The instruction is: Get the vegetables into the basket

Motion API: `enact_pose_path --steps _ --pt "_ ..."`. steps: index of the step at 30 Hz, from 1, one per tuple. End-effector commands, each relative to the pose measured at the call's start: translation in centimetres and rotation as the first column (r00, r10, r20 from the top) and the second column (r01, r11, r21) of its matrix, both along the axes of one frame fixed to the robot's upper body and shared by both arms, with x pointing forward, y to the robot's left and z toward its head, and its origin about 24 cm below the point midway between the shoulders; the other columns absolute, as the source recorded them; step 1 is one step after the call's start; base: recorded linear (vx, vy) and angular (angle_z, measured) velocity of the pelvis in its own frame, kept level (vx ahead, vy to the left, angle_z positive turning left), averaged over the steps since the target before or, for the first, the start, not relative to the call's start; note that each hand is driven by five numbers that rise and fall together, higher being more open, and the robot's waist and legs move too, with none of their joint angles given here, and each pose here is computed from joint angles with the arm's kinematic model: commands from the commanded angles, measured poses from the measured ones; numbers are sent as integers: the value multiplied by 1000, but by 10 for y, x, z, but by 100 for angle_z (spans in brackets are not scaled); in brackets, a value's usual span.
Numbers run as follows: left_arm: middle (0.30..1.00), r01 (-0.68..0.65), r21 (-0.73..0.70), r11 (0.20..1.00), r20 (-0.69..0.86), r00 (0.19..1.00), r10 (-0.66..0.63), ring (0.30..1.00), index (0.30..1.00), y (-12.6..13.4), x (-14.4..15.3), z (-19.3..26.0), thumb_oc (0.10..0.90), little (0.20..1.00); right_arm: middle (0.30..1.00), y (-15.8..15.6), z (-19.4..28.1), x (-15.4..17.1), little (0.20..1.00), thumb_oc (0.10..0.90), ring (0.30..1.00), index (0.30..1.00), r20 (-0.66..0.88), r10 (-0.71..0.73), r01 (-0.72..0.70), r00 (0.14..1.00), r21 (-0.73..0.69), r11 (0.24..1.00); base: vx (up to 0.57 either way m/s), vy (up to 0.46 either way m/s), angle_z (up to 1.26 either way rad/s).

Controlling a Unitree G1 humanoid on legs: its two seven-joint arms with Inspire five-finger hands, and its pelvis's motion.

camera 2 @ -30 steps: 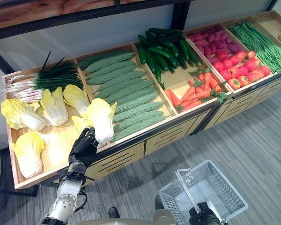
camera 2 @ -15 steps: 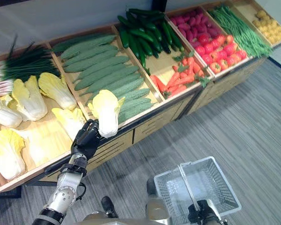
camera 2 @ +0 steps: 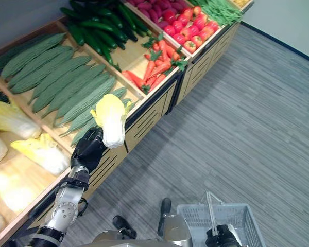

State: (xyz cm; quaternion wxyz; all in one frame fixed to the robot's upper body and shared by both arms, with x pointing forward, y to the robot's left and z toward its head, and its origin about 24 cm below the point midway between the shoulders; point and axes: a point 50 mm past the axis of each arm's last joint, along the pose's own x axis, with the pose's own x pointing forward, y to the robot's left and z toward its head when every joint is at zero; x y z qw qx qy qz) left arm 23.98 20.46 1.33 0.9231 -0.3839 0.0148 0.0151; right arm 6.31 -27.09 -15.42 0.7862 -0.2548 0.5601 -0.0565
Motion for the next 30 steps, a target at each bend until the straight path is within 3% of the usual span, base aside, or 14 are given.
enact_pose_path --steps 1,7,14,30 --pt "300 64 3 998 273 960 -63 300 300 -16 18 52 400 300 300 -15 6 4 300 400 300 300 42 -10 12 999 -60 998 -13 -240 -29" --pt "300 108 -39 993 288 953 -93 300 300 -30 22 52 400 300 300 -33 13 -1 300 400 300 300 35 -52 56 998 -108 993 0 -196 -5" --pt "300 108 -76 991 312 947 -80 300 300 -40 22 53 400 300 300 -45 21 19 300 400 300 300 73 -26 38 997 -159 987 -6 42 -42" --pt "300 79 44 996 312 946 -88 300 300 -20 19 55 400 300 300 -14 9 23 300 400 300 300 89 -24 28 996 -46 999 32 200 -52"
